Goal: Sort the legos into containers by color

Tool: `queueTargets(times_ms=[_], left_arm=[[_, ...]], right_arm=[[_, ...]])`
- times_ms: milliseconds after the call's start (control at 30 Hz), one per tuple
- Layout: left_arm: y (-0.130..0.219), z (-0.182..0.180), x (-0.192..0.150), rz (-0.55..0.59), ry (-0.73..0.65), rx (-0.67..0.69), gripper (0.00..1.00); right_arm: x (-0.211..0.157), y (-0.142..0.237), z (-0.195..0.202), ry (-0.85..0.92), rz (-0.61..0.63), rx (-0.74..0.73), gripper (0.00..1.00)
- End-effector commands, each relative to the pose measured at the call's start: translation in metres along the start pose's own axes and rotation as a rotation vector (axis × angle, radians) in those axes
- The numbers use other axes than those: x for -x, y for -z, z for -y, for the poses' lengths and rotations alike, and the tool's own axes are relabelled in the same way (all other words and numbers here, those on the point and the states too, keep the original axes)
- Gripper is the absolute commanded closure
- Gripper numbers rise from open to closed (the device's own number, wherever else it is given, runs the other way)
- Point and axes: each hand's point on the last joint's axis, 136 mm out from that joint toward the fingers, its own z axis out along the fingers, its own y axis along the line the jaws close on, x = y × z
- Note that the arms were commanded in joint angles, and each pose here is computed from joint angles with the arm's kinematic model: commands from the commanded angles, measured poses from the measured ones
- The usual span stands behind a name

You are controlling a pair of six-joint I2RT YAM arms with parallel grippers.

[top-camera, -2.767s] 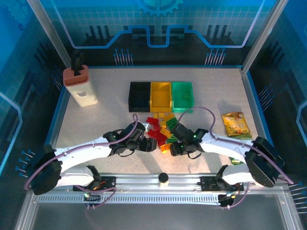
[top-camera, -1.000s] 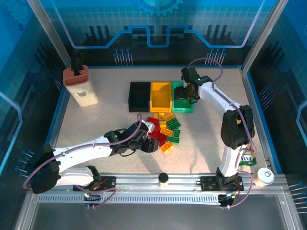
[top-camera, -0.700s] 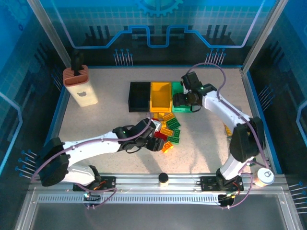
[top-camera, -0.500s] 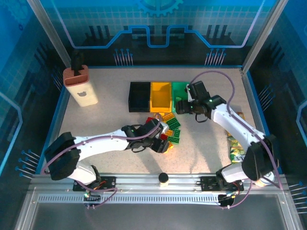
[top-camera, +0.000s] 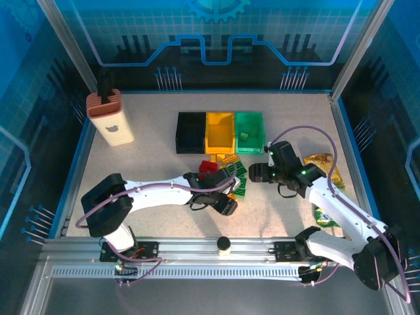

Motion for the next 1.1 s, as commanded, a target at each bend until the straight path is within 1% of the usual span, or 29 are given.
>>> queueTargets(times_ms=[0,167,567,733,800,867,933,1067], left_arm=[[-0.002,-0.002,-0.003,-0.028,-0.032,0.031,0.38],[-0.007,-0.002,-0.005,-0.043,-0.038,0.044,0.40],[-0.019,-0.006,0.004,-0.040,-0.057,0.099,0.46],[-0.026,-0.010,0.002,-0.072,-0.079,0.145,0.55],[-0.026,-0.010,0.002,-0.079,-0.091,0.163,0.61],[-0.020,-0.009,0.006,-0.066,-0.087,0.173,0.67],[-0.007,-0.007,0.015,-0.026,-0.078,0.169,0.71],[0.031,0.000,0.041,0.088,-0.055,0.127,0.73]], right_arm=[[-0.005,0.004,-0.004,-0.022,0.013,0.027,0.18],[-0.007,0.008,-0.003,-0.033,0.034,0.037,0.19],[-0.011,0.011,0.001,-0.039,0.051,0.032,0.19],[-0.013,0.012,0.003,-0.040,0.057,0.026,0.19],[-0.012,0.014,0.005,-0.043,0.064,0.019,0.20],[-0.012,0.017,0.007,-0.043,0.073,0.016,0.20],[-0.011,0.020,0.009,-0.048,0.086,0.012,0.21],[-0.010,0.023,0.015,-0.059,0.104,-0.009,0.22]])
